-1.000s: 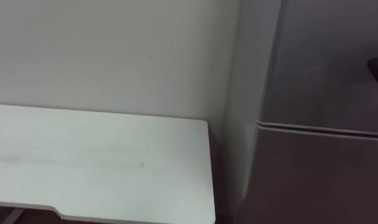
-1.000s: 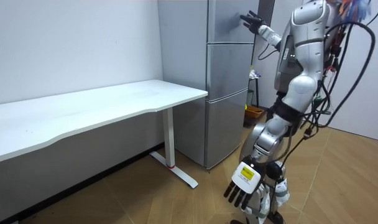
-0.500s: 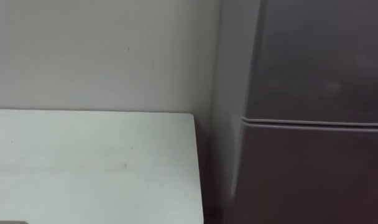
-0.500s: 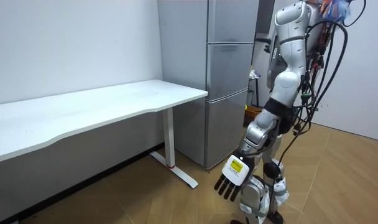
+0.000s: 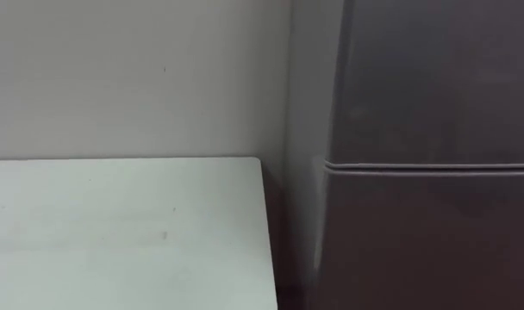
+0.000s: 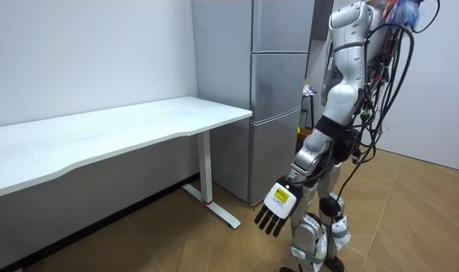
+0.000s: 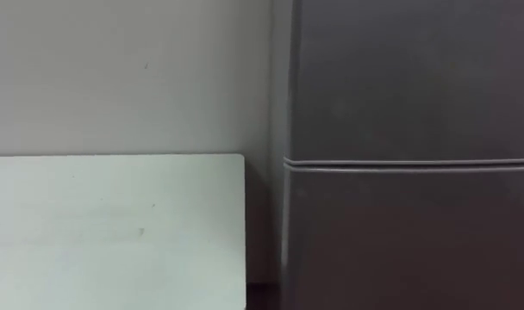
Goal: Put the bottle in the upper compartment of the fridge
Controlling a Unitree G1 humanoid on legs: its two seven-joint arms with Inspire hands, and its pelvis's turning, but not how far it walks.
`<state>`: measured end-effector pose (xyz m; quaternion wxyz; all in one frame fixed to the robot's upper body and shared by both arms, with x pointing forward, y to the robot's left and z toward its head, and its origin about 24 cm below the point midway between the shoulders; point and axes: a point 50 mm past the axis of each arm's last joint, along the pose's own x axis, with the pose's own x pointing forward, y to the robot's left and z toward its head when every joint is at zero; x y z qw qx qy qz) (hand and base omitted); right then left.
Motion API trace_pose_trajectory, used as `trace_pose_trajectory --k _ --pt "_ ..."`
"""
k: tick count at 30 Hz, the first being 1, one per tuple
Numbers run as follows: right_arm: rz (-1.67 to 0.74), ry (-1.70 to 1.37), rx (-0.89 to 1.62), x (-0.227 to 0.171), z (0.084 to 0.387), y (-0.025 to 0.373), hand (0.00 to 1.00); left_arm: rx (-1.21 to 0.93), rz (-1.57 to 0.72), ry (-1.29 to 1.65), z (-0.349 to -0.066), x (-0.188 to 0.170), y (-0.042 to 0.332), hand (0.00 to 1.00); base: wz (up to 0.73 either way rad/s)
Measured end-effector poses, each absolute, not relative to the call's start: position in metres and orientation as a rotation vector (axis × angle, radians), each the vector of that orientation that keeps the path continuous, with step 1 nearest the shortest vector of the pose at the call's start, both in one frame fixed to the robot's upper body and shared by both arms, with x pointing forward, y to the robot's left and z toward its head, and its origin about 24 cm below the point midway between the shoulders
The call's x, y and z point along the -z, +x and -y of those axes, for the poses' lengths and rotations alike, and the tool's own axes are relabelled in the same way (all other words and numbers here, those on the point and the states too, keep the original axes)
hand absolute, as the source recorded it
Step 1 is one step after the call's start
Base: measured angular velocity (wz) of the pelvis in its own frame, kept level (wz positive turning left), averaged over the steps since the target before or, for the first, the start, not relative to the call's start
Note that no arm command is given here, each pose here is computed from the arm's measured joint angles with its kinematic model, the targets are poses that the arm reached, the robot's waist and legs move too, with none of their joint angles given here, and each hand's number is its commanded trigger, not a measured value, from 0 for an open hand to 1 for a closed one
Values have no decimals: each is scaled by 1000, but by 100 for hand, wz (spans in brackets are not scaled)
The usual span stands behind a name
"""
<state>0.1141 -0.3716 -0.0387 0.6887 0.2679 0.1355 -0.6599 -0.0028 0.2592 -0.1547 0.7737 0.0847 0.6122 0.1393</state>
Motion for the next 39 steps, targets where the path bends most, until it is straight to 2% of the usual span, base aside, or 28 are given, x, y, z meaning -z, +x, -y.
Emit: trace_pose_trajectory --k 6,9,18,30,39 --pt "-580 487 1516 87 344 71 0 -299 -1322 172 -255 156 -5 0 -7" --pt "-726 343 1437 105 330 53 0 -299 -1328 156 -250 158 -8 0 -11" --pt "-1058 286 1111 146 290 6 0 -340 -1353 88 -245 161 -18 0 -2" --pt "-1227 221 501 165 246 19 0 -333 -1317 70 -242 163 -2 0 0" --pt "-1243 225 391 167 239 26 0 -315 -1314 72 -240 164 5 0 0"
